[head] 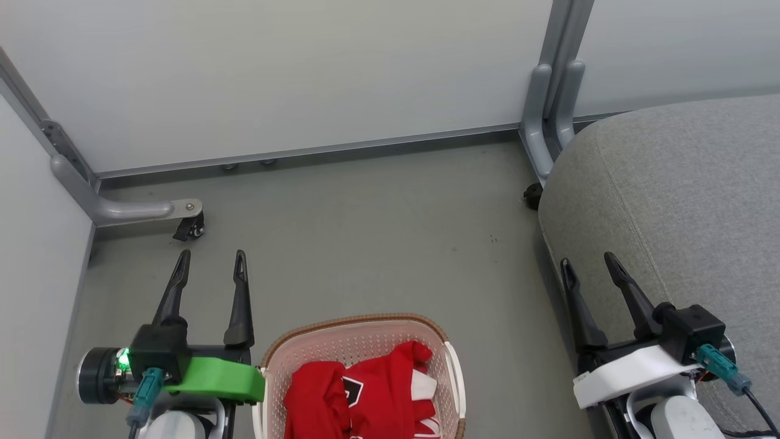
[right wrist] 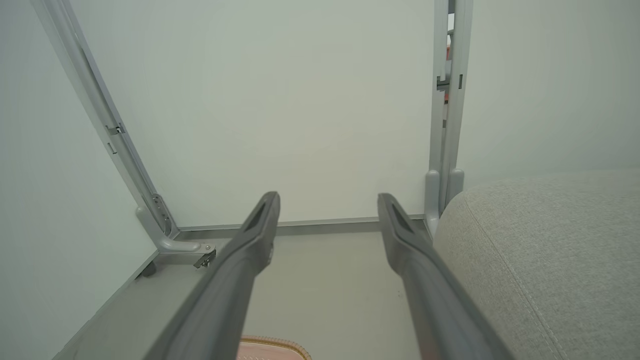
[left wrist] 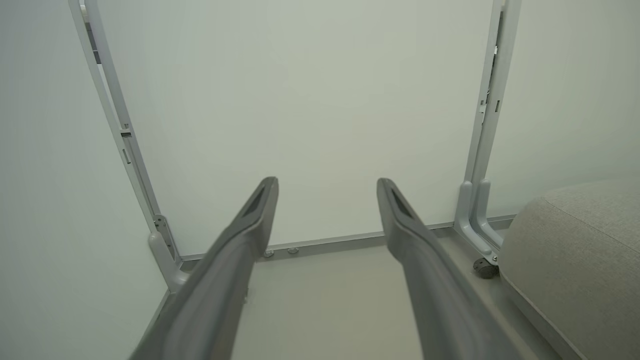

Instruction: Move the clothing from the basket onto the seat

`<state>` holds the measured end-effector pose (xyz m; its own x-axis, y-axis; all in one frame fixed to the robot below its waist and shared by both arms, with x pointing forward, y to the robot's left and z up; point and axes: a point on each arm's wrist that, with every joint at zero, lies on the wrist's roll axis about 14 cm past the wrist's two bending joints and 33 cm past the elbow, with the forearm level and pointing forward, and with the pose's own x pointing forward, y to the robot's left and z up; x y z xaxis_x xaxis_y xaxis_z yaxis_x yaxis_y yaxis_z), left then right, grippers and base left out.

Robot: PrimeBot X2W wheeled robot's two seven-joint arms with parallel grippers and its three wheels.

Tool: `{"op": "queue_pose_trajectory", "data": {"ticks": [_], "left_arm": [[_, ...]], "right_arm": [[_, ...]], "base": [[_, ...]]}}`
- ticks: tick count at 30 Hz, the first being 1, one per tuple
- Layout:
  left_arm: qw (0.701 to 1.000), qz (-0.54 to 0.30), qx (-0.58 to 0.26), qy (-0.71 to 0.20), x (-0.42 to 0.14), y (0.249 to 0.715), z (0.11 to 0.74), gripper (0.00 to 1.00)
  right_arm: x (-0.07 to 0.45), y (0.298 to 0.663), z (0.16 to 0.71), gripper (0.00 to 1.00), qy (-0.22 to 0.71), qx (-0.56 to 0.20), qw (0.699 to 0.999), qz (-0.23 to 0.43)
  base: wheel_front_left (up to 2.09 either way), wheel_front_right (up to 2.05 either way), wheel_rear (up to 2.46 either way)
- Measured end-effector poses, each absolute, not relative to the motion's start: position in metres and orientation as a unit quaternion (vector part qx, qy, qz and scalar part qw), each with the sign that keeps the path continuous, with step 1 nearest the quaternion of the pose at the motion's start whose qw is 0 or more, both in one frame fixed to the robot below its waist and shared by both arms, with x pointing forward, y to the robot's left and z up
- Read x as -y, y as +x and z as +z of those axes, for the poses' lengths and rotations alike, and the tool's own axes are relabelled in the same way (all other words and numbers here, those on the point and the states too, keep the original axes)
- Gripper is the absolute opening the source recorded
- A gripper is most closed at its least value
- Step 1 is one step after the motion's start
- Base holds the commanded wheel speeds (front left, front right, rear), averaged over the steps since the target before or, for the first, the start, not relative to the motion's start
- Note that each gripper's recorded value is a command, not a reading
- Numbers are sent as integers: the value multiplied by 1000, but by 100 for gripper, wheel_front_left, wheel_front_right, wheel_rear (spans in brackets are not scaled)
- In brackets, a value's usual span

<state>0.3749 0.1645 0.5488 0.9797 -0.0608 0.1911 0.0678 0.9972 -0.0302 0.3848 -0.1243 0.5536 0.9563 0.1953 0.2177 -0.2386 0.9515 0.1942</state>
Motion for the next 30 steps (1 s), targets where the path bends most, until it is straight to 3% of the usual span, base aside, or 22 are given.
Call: {"op": "queue_pose_trajectory", "data": {"ticks": [30], "left_arm": [[995, -39, 75, -54, -164, 373, 534, 100]], "right_arm": [[118, 385, 545, 100, 105, 86, 984, 118]], "base": [[0, 0, 0]]}}
